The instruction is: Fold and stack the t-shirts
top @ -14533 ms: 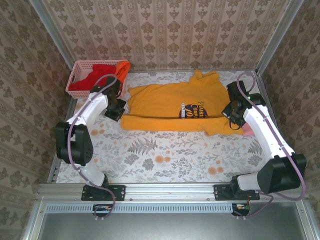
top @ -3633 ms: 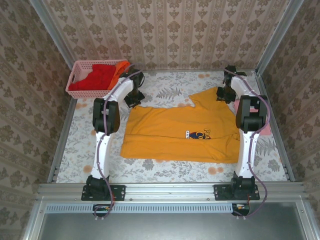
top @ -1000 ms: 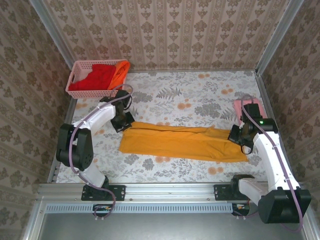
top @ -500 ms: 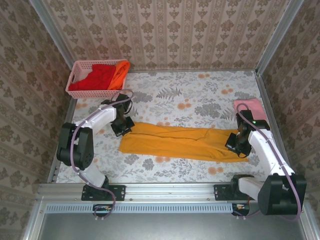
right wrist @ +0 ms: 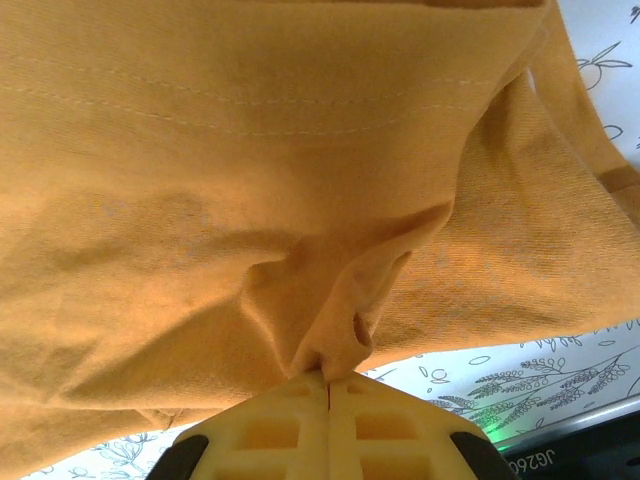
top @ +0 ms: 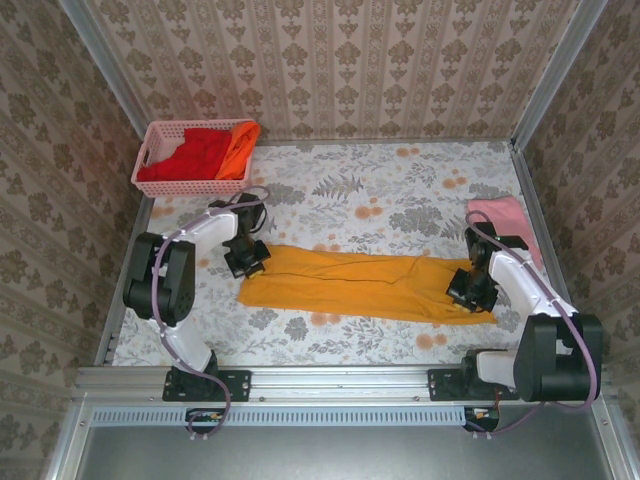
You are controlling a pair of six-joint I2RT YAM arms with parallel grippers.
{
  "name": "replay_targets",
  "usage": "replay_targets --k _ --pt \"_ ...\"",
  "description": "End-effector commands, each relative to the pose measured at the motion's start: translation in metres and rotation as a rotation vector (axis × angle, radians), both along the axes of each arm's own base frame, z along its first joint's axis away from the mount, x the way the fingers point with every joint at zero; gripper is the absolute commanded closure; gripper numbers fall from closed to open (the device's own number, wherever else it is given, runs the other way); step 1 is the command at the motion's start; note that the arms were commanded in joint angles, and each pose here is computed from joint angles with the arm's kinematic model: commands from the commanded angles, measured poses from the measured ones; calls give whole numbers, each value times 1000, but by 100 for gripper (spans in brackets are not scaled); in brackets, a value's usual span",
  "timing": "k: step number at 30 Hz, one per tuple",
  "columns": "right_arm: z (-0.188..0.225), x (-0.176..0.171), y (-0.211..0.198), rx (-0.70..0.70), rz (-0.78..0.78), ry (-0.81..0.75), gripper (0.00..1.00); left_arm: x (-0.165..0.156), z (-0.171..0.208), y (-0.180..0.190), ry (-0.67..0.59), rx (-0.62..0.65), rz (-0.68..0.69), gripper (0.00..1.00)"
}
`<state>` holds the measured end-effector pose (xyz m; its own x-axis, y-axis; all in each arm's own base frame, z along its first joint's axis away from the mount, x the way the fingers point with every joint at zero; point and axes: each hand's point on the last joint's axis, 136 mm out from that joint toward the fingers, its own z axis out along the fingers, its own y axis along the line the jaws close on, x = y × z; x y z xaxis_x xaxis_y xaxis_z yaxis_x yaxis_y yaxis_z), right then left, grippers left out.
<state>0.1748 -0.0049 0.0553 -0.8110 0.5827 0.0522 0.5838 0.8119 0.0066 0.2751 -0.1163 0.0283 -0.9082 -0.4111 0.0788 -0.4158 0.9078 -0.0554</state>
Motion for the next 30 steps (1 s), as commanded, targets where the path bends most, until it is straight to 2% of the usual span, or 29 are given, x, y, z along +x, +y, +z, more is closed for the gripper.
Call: replay_targets --k 1,3,5,7,8,11,14,16,18,22,27,30 --pt "3 -3 -2 -17 -9 10 95 -5 -3 5 31 13 -8 99" --pt "4 -3 -2 -19 -10 1 98 -8 -5 7 37 14 2 98" --pt "3 -2 -1 -14 -13 1 91 -11 -7 8 44 16 3 90" --pt "5 1 0 -9 -21 -8 74 -9 -5 7 25 3 -7 68" --pt "7 3 -1 -11 -26 -20 69 -8 -2 6 10 -3 -12 61" --pt "25 17 0 -9 -48 -132 38 0 18 6 -54 -7 -29 36" --pt "40 40 5 25 -58 -263 26 15 46 2 -145 -19 -56 15" --pt "41 53 10 49 -76 -304 25 28 60 -9 -204 -56 -81 7" --pt "35 64 15 58 -88 -313 25 41 63 -27 -233 -131 -106 5" --pt "16 86 32 88 -118 -292 29 51 39 -58 -157 -260 -105 20" --pt "-23 101 36 81 -165 -224 32 42 4 -57 -64 -245 -90 21" --pt "-36 120 39 65 -137 -219 32 29 -5 -48 -23 -211 -95 21"
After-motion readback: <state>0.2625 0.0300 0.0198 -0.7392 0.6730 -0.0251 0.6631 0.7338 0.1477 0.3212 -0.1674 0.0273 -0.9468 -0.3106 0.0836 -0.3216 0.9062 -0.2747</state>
